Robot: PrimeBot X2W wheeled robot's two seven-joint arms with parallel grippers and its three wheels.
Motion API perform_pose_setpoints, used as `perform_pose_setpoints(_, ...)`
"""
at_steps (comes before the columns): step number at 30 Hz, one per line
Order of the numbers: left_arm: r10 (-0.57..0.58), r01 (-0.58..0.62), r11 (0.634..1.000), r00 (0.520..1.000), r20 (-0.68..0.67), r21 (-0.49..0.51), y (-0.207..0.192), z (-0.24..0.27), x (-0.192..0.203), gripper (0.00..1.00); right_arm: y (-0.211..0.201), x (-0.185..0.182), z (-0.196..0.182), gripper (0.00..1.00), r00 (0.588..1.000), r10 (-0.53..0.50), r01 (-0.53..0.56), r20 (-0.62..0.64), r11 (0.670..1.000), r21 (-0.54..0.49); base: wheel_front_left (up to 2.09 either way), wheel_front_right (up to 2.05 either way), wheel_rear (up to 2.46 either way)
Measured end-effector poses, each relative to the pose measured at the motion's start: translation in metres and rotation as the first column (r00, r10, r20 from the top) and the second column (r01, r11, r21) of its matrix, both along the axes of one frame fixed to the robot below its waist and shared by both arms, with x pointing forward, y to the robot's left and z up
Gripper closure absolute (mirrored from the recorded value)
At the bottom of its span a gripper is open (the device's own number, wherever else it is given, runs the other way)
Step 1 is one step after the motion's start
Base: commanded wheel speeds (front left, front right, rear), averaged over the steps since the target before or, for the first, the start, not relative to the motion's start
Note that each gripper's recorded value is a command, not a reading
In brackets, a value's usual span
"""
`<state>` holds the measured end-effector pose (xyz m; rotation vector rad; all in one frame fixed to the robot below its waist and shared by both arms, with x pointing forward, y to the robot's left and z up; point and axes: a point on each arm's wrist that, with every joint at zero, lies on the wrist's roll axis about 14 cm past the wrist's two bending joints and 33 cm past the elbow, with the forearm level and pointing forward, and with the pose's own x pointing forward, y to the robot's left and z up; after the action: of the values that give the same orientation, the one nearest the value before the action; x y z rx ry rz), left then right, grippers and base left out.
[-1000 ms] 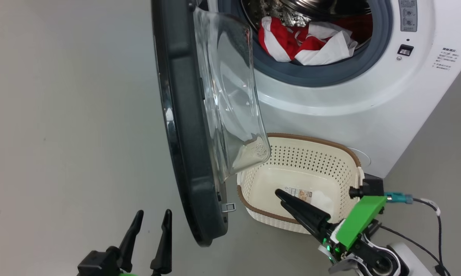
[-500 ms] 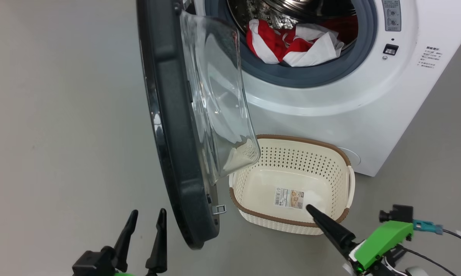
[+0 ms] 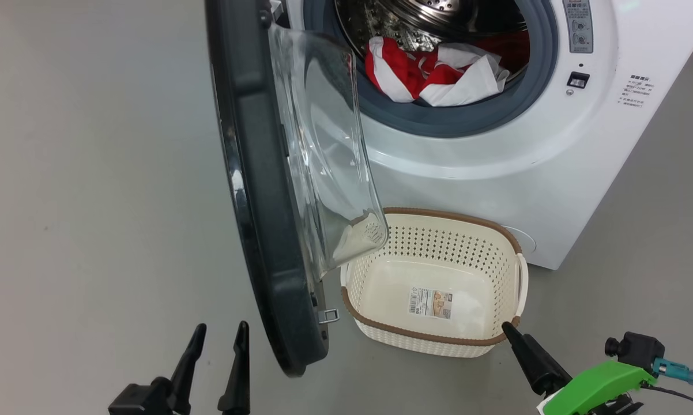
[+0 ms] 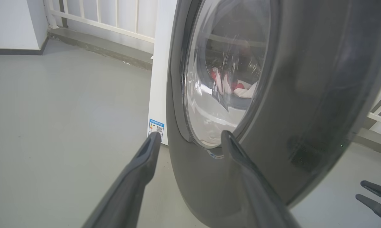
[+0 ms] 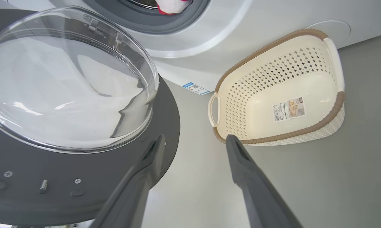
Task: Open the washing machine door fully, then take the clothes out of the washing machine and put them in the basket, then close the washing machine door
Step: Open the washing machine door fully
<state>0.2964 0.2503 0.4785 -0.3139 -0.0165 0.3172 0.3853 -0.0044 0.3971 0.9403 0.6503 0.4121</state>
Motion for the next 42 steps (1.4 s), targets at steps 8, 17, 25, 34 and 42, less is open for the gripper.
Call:
perform_pose_setpoints(8, 0.004, -0.004, 1.0, 1.0, 0.002, -0.001, 0.001, 0.0, -0.002, 0.0, -0.007, -0.005, -0.007, 0.0, 0.985, 0.069, -0.04, 0.155, 0.983, -0.179, 0.0, 0.0, 0.0)
perform_pose_setpoints(17, -0.001, 0.001, 1.0, 1.0, -0.009, -0.001, 0.0, -0.003, 0.001, 0.0, -0.017, 0.018, 0.014, 0.0, 0.924, 0.139, -0.014, 0.355, 0.943, -0.332, 0.0, 0.0, 0.0)
perform_pose_setpoints(25, -0.003, 0.003, 1.0, 1.0, -0.015, -0.001, 0.0, -0.004, 0.002, 0.0, -0.022, 0.025, 0.036, 0.0, 0.85, 0.178, 0.059, 0.496, 0.903, -0.425, 0.0, 0.0, 0.0)
perform_pose_setpoints(34, -0.001, 0.001, 1.0, 1.0, -0.02, -0.001, 0.0, -0.005, 0.002, 0.0, -0.031, 0.028, 0.054, 0.0, 0.8, 0.163, 0.147, 0.577, 0.879, -0.453, 0.0, 0.0, 0.0)
perform_pose_setpoints(42, -0.002, 0.002, 1.0, 1.0, -0.017, -0.001, 0.0, -0.005, 0.002, 0.0, -0.035, 0.018, 0.04, 0.0, 0.827, 0.157, 0.142, 0.54, 0.871, -0.47, 0.0, 0.0, 0.0)
